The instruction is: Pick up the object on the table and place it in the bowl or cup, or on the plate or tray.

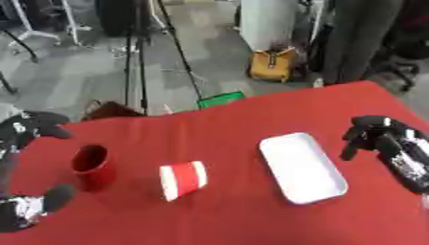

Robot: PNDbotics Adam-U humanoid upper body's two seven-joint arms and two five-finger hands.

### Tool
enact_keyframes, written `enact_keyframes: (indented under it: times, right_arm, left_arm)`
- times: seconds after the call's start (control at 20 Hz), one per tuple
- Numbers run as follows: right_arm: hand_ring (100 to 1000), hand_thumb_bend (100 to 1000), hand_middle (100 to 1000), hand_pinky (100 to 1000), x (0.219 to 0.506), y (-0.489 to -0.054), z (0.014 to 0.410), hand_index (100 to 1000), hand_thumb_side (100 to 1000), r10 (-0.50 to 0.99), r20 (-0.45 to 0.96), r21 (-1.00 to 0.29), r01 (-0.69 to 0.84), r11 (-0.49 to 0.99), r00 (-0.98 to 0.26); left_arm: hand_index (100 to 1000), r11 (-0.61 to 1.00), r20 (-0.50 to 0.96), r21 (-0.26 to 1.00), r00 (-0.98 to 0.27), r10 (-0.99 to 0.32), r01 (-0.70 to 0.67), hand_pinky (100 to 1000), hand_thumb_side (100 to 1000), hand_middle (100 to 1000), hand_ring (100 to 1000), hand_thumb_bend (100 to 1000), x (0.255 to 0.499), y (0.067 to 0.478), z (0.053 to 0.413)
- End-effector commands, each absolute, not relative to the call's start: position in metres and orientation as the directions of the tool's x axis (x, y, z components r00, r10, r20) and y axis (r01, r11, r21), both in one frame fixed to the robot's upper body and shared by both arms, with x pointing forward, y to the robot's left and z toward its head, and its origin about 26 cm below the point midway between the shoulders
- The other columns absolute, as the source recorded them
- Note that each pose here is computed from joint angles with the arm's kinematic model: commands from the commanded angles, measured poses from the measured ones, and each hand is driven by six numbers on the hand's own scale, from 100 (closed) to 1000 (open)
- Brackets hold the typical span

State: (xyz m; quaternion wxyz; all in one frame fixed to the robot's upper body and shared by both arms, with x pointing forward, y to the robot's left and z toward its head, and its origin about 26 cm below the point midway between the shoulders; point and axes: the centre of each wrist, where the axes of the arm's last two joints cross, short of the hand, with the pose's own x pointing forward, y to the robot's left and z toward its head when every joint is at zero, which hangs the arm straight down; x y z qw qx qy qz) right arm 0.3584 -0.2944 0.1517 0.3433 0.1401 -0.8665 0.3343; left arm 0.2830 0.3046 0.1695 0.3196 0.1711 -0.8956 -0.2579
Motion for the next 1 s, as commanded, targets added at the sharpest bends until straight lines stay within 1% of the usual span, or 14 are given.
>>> enact_keyframes:
  times: [0.05, 0.45, 0.5, 0.55, 0.6, 0.65, 0.75, 0.8, 0.85, 1.0]
  right_arm:
    - [519, 100, 639, 538, 0.357, -0.300, 0.163, 844, 583, 0.002, 0.657, -0.520, -0.451, 0.725, -0.754]
    - [519, 100, 639, 538, 0.357, -0.301, 0.163, 844, 583, 0.004, 0.657, -0.521, -0.451, 0.725, -0.754]
    - [519, 100, 639, 538, 0.357, -0.301, 0.163, 844, 583, 0.004, 0.657, -0.521, -0.450, 0.725, -0.754]
    - [519, 100, 639, 538, 0.357, -0.301, 0.163, 844, 583, 0.004, 0.657, -0.522, -0.451, 0.724, -0.754]
    - [519, 100, 639, 538, 0.357, -0.300, 0.163, 844, 583, 0.004, 0.657, -0.523, -0.452, 0.723, -0.754]
    - [518, 100, 639, 538, 0.357, -0.300, 0.163, 844, 584, 0.005, 0.658, -0.524, -0.453, 0.721, -0.753]
    - [518, 100, 639, 538, 0.357, -0.301, 0.163, 844, 584, 0.007, 0.659, -0.525, -0.454, 0.720, -0.752]
    - [518, 100, 639, 538, 0.357, -0.301, 0.162, 844, 584, 0.007, 0.660, -0.525, -0.454, 0.720, -0.752]
    - [518, 100, 639, 538, 0.357, -0.301, 0.162, 844, 584, 0.008, 0.660, -0.525, -0.454, 0.720, -0.751]
    - [518, 100, 639, 538, 0.357, -0.301, 0.161, 845, 585, 0.008, 0.663, -0.526, -0.458, 0.717, -0.749]
  left_arm:
    - [796, 0.791, 0.451, 0.591, -0.747, -0.488, -0.160, 698, 628, 697, 632, 788, 0.281, 0.308, 0.179]
    - [798, 0.783, 0.452, 0.600, -0.739, -0.500, -0.162, 701, 633, 700, 635, 787, 0.281, 0.309, 0.179]
    - [801, 0.782, 0.452, 0.602, -0.738, -0.501, -0.163, 701, 623, 704, 639, 803, 0.281, 0.309, 0.180]
    - [803, 0.768, 0.441, 0.617, -0.732, -0.519, -0.173, 699, 599, 707, 643, 839, 0.281, 0.311, 0.183]
    - [803, 0.752, 0.429, 0.632, -0.724, -0.540, -0.186, 699, 599, 707, 643, 839, 0.282, 0.313, 0.186]
    - [821, 0.718, 0.405, 0.666, -0.709, -0.577, -0.204, 702, 559, 733, 663, 909, 0.282, 0.316, 0.191]
    - [848, 0.620, 0.341, 0.748, -0.667, -0.663, -0.235, 713, 569, 770, 706, 959, 0.283, 0.322, 0.202]
    - [848, 0.569, 0.307, 0.785, -0.645, -0.700, -0.244, 713, 569, 770, 706, 959, 0.284, 0.323, 0.207]
    - [864, 0.508, 0.272, 0.825, -0.615, -0.741, -0.248, 721, 590, 789, 730, 992, 0.286, 0.326, 0.211]
    - [868, 0.321, 0.166, 0.921, -0.524, -0.835, -0.221, 719, 613, 793, 741, 1000, 0.300, 0.339, 0.221]
